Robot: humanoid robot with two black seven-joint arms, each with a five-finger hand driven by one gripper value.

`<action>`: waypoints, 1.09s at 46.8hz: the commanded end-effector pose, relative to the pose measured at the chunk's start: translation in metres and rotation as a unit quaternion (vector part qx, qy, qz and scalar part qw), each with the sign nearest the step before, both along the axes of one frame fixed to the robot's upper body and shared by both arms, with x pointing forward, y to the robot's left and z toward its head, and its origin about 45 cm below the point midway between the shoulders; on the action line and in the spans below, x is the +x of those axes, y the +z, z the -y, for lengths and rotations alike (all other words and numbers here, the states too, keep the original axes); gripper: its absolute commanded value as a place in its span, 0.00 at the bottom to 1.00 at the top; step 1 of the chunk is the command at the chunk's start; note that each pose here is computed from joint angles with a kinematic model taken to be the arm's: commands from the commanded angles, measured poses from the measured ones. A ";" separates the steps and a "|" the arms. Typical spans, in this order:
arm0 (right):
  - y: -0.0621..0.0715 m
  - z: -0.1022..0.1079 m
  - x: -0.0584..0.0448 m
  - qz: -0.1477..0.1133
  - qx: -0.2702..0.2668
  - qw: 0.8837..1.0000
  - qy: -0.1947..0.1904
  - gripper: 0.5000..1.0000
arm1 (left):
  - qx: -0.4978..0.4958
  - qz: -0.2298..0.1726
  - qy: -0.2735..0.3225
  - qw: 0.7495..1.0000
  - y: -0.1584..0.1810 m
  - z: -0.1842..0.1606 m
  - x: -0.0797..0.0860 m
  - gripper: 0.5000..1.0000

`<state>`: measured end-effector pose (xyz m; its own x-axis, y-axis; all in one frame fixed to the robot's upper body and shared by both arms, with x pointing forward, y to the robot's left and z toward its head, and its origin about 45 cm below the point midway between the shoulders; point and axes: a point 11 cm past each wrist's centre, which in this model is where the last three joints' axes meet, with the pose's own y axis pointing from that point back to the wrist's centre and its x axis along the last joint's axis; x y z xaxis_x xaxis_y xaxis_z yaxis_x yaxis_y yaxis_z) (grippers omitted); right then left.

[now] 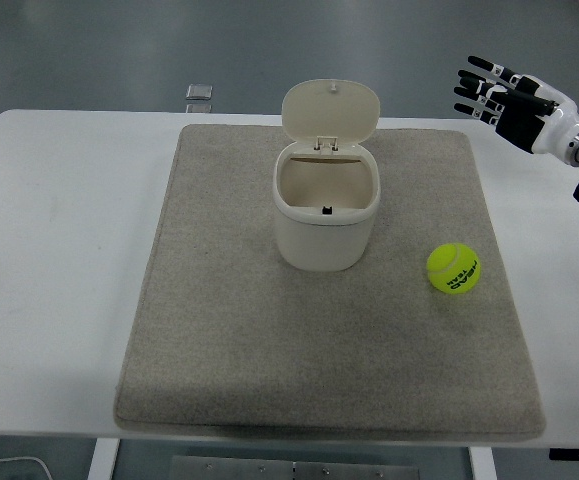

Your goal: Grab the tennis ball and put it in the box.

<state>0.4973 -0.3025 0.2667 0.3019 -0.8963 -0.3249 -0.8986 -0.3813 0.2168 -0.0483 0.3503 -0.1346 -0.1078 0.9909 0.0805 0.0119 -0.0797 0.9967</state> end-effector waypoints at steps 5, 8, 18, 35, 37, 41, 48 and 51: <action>0.000 0.000 0.000 0.000 0.000 1.000 0.001 0.81 | 0.000 -0.001 0.000 1.000 0.000 0.000 -0.001 0.98; 0.000 0.000 0.000 0.000 -0.001 1.000 0.000 0.81 | 0.000 -0.001 0.000 1.000 0.000 0.000 -0.001 0.98; 0.000 0.001 0.000 0.000 -0.001 1.000 -0.001 0.81 | -0.004 0.003 -0.001 1.000 0.000 0.003 0.003 0.98; 0.000 0.000 0.000 0.000 0.000 1.000 0.002 0.81 | -0.001 0.003 -0.001 1.000 0.000 0.001 0.003 0.98; 0.000 0.000 0.000 0.001 0.000 1.000 0.004 0.81 | 0.000 0.002 -0.001 1.000 0.000 0.000 0.003 0.98; 0.001 0.001 0.000 0.003 0.000 1.000 0.004 0.81 | -0.001 0.003 -0.001 1.000 0.000 0.001 0.003 0.98; 0.003 0.005 0.000 0.006 -0.001 1.000 0.000 0.81 | -0.002 0.003 -0.001 1.000 0.000 0.001 0.003 0.98; 0.003 0.006 0.000 0.006 -0.001 1.000 -0.001 0.81 | -0.001 0.003 -0.001 1.000 0.000 0.001 0.003 0.98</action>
